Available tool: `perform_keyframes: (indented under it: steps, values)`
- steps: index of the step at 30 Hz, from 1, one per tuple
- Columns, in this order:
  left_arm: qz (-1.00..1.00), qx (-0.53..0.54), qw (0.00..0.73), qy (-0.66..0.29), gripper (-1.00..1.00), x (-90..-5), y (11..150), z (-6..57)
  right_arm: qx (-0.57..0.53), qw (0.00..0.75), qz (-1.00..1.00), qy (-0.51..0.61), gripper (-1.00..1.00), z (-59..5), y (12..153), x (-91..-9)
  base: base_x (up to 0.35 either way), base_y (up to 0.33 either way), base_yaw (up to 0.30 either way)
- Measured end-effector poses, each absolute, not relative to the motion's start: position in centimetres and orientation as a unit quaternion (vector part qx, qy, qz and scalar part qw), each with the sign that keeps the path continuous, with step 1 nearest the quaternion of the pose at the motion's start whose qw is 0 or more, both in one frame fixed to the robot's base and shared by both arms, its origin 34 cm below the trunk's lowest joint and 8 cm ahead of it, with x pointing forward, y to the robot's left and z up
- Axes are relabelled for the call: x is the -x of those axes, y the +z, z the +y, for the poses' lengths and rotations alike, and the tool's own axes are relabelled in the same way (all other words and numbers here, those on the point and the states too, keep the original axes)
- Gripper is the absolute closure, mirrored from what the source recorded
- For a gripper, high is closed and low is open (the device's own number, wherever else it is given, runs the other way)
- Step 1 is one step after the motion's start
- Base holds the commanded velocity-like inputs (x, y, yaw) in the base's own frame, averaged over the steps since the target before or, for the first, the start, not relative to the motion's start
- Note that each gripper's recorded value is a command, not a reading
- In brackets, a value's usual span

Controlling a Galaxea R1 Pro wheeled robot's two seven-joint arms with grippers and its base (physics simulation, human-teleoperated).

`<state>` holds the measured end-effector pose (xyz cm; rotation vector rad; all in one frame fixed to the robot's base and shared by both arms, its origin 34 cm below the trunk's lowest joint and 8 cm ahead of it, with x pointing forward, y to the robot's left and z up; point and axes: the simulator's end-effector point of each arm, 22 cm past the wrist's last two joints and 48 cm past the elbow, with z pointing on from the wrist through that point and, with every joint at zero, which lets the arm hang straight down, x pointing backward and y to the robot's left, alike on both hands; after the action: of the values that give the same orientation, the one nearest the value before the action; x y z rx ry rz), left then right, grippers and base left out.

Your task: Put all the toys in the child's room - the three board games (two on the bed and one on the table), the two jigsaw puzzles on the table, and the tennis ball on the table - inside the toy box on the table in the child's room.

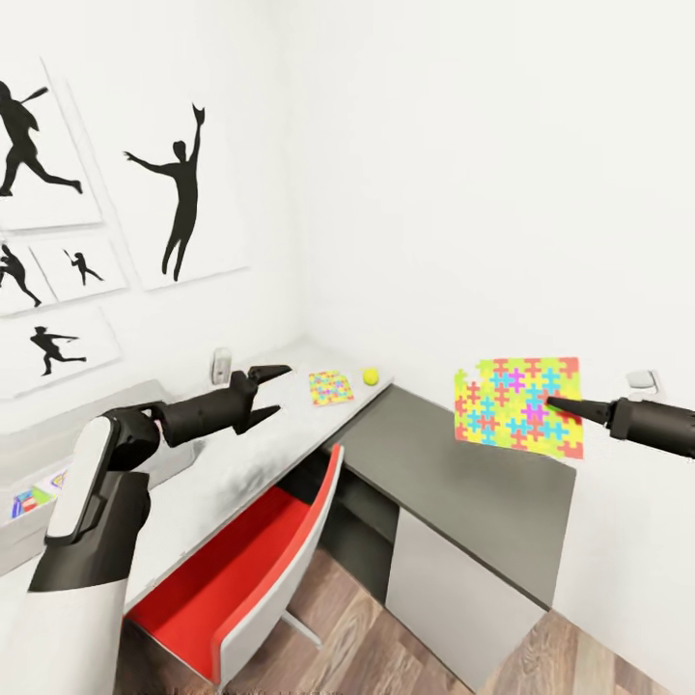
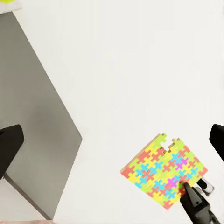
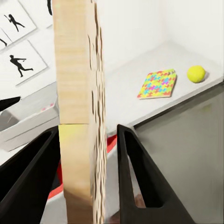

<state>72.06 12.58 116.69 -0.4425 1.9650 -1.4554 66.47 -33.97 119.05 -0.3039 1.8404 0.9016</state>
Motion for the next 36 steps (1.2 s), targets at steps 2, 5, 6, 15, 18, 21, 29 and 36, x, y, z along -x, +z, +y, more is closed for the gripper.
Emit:
perform_keyframes:
  steps: [2,5,6,15,18,21,29,36]
  values:
    - [0.74,0.179,0.327,-0.559,-1.0,-72.1,116.5,13.9,0.128,0.504,0.766,0.379,1.0,-33.4,118.7,-66.8,0.0,0.0,0.272]
    - [0.729,0.195,0.329,-0.568,-1.0,-71.9,115.9,15.3,0.127,0.495,0.768,0.386,1.0,-32.9,118.2,-67.4,0.0,0.0,0.269]
    - [0.723,0.201,0.33,-0.573,-1.0,-71.8,115.7,15.9,0.126,0.489,0.77,0.391,1.0,-32.5,117.8,-67.8,0.0,0.0,0.267]
    - [0.719,0.165,0.318,-0.596,-1.0,-71.3,116.9,13.0,0.128,0.476,0.749,0.444,1.0,-28.3,118.3,-70.4,0.0,0.0,0.266]
    - [0.725,0.165,0.319,-0.587,-1.0,-71.4,116.4,13.6,0.118,0.469,0.742,0.465,1.0,-26.8,117.9,-71.2,0.0,0.0,0.265]
    - [0.732,0.167,0.322,-0.577,-1.0,-71.5,115.9,14.6,0.114,0.465,0.739,0.474,1.0,-26.2,117.6,-71.6,0.0,0.0,0.265]
    - [0.735,0.175,0.326,-0.568,-1.0,-71.7,115.1,16.2,0.11,0.46,0.738,0.48,1.0,-25.8,117.2,-71.9,0.0,0.0,0.265]
    - [0.732,0.188,0.327,-0.568,-1.0,-71.8,114.5,17.2,0.109,0.458,0.74,0.481,1.0,-25.7,116.8,-72.0,0.0,0.0,0.265]
